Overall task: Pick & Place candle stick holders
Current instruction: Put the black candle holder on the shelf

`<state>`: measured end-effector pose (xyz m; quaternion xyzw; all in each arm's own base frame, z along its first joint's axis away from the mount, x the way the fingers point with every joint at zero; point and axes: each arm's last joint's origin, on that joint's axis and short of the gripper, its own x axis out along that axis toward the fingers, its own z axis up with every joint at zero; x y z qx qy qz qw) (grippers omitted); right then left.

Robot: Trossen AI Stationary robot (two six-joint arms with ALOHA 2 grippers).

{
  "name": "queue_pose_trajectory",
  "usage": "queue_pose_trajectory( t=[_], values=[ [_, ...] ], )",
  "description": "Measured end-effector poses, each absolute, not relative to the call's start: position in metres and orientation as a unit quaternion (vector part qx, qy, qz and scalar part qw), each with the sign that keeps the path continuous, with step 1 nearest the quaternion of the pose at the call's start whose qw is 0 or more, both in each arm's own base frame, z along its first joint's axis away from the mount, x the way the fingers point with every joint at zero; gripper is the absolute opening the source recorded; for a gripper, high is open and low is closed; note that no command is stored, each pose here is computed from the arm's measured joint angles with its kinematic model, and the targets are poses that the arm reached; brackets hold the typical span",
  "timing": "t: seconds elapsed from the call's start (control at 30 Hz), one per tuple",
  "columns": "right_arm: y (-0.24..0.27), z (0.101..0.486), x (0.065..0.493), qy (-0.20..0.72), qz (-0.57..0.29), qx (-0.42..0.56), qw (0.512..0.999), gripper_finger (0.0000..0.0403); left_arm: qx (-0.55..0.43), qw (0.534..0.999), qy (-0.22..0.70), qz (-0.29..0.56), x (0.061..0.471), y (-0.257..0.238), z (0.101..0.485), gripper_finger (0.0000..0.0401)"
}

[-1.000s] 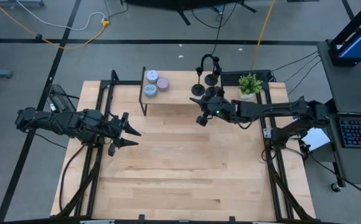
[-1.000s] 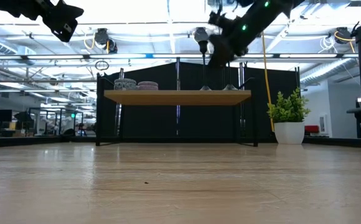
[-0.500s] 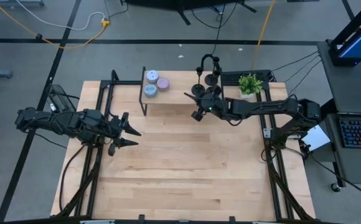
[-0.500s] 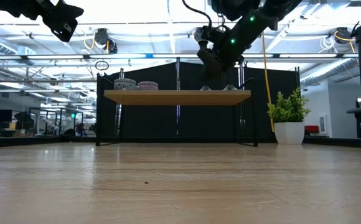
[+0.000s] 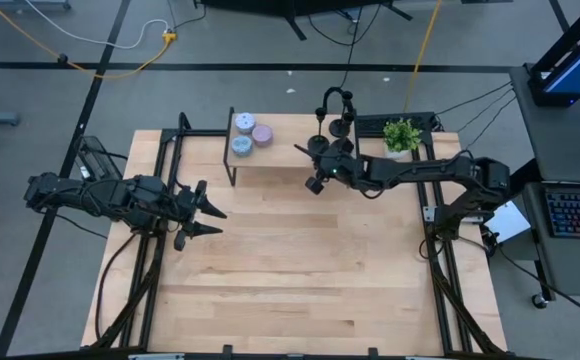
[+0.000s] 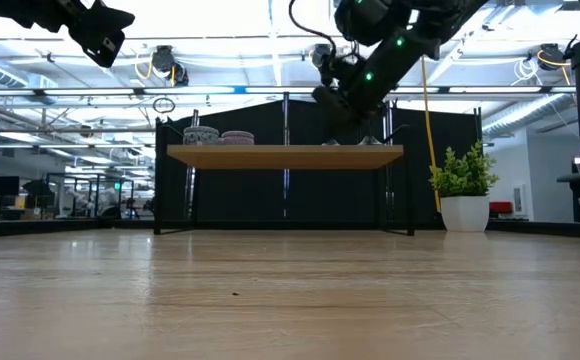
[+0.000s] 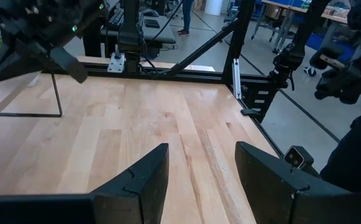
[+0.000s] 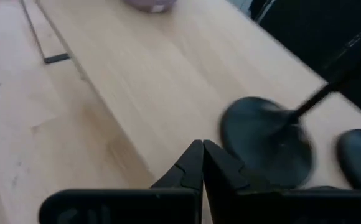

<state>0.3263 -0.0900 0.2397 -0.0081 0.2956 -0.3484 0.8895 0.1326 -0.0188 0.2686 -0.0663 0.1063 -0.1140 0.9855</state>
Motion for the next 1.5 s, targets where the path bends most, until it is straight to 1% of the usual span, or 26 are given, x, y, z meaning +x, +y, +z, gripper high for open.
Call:
queue_pose_trajectory(
  t=[0.13, 0.6, 1.23, 1.4, 1.5],
  values=[
    [-0.091, 0.231, 0.331, 0.302, -0.349, -0.003, 0.887, 0.0, -0.068, 0.985, 0.106, -0.114, 0.133, -0.019, 0.269, 0.0189],
    [-0.092, 0.23, 0.33, 0.302, -0.365, -0.007, 0.881, 0.0, -0.071, 0.985, 0.107, -0.113, 0.133, -0.019, 0.269, 0.0189],
    [-0.109, 0.231, 0.326, 0.295, -0.385, 0.006, 0.875, 0.0, -0.069, 0.985, 0.107, -0.113, 0.133, -0.019, 0.269, 0.0189],
    [-0.099, 0.232, 0.329, 0.291, -0.362, 0.005, 0.886, 0.0, -0.069, 0.985, 0.107, -0.113, 0.133, -0.019, 0.269, 0.0189],
    [-0.083, 0.245, 0.328, 0.274, -0.343, -0.004, 0.899, 0.0, -0.07, 0.985, 0.107, -0.113, 0.133, -0.019, 0.269, 0.0189]
  ],
)
